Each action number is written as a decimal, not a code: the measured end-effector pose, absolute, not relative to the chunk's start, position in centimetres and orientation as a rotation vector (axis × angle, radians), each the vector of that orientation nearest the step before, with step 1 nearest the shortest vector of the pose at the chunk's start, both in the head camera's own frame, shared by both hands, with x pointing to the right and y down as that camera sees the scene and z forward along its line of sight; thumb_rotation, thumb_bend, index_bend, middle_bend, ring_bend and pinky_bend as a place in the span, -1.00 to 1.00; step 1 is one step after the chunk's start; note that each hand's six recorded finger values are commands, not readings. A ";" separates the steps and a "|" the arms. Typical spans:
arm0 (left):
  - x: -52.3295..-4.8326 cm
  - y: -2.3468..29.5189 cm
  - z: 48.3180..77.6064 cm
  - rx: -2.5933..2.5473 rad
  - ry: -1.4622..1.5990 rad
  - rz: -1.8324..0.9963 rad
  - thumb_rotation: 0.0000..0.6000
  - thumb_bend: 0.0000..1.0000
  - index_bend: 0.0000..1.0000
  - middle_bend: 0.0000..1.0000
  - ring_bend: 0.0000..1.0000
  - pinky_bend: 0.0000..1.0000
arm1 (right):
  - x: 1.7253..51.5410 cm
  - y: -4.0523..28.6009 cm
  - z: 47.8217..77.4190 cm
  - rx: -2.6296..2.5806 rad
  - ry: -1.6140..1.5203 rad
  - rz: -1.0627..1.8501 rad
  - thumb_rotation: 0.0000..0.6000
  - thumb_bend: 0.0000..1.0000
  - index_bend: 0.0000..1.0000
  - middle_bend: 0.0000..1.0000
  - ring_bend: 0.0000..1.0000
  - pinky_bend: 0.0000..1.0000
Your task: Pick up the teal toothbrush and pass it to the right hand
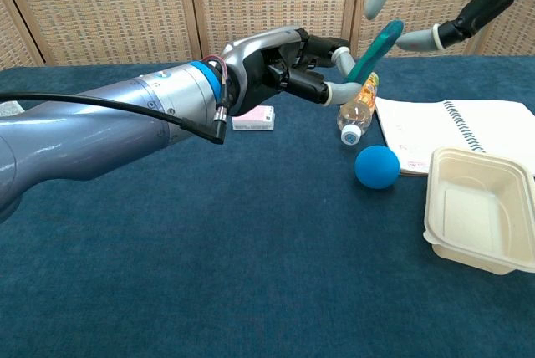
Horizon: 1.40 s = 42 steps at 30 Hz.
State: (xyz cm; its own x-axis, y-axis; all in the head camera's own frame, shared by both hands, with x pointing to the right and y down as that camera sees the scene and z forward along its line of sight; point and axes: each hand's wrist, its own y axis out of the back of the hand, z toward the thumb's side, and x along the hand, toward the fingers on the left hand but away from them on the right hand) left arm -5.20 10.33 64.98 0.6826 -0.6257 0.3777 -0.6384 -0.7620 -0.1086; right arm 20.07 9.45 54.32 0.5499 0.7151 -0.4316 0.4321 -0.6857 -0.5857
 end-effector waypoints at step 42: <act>-4.9 11.0 64.8 2.844 -1.060 0.604 1.00 0.51 0.34 -1.00 -1.00 -1.00 | 19.4 10.0 55.0 -2.354 -0.923 0.952 1.00 0.11 0.09 -1.00 -1.00 -1.00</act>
